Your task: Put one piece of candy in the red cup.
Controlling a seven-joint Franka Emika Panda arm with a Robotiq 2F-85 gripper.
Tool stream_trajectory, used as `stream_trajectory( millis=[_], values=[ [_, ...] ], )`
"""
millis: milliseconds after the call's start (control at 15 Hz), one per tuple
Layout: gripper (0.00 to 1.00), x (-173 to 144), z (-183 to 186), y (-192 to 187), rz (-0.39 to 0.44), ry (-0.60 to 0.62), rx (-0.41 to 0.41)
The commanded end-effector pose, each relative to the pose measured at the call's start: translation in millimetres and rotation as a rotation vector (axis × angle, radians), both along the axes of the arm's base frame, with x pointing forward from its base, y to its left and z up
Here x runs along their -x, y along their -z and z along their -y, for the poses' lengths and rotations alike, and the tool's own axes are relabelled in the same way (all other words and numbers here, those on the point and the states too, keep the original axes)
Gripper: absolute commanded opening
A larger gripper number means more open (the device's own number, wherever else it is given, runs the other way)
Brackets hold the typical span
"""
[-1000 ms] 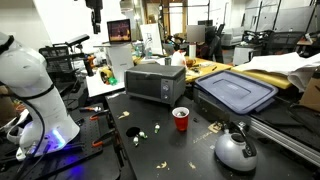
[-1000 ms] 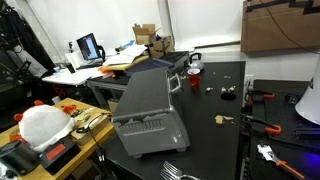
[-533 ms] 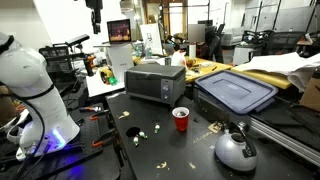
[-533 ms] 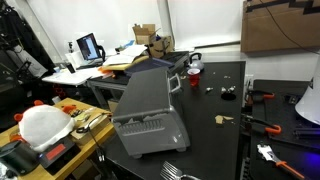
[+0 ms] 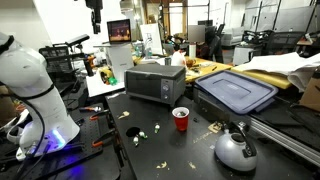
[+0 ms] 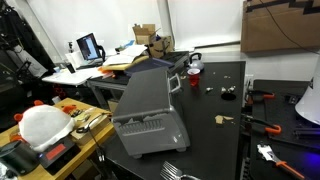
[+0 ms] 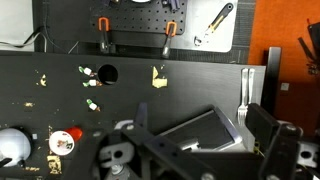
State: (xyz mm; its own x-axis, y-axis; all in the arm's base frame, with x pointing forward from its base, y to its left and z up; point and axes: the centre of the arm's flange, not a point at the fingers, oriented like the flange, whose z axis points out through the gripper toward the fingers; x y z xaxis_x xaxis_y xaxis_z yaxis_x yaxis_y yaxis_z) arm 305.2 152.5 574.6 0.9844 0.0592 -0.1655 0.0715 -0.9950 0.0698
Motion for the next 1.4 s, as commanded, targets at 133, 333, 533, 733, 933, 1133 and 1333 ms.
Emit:
stream_trajectory(
  millis=[133,333,533,733,933,1133,1333],
  values=[
    [1.0,0.0,0.0,0.0,0.0,0.0,0.0],
    [1.0,-0.1,0.2,0.3,-0.001,-0.004,0.001],
    [1.0,-3.0,1.7,3.2,0.001,0.002,-0.001],
    [1.0,-9.5,5.9,9.8,0.025,0.028,0.0],
    [1.0,-19.7,15.1,17.9,0.051,0.059,-0.018],
    [1.0,-32.6,27.9,29.3,0.065,0.098,-0.04],
    [1.0,-44.9,42.4,42.8,0.081,0.143,-0.05]
  ],
)
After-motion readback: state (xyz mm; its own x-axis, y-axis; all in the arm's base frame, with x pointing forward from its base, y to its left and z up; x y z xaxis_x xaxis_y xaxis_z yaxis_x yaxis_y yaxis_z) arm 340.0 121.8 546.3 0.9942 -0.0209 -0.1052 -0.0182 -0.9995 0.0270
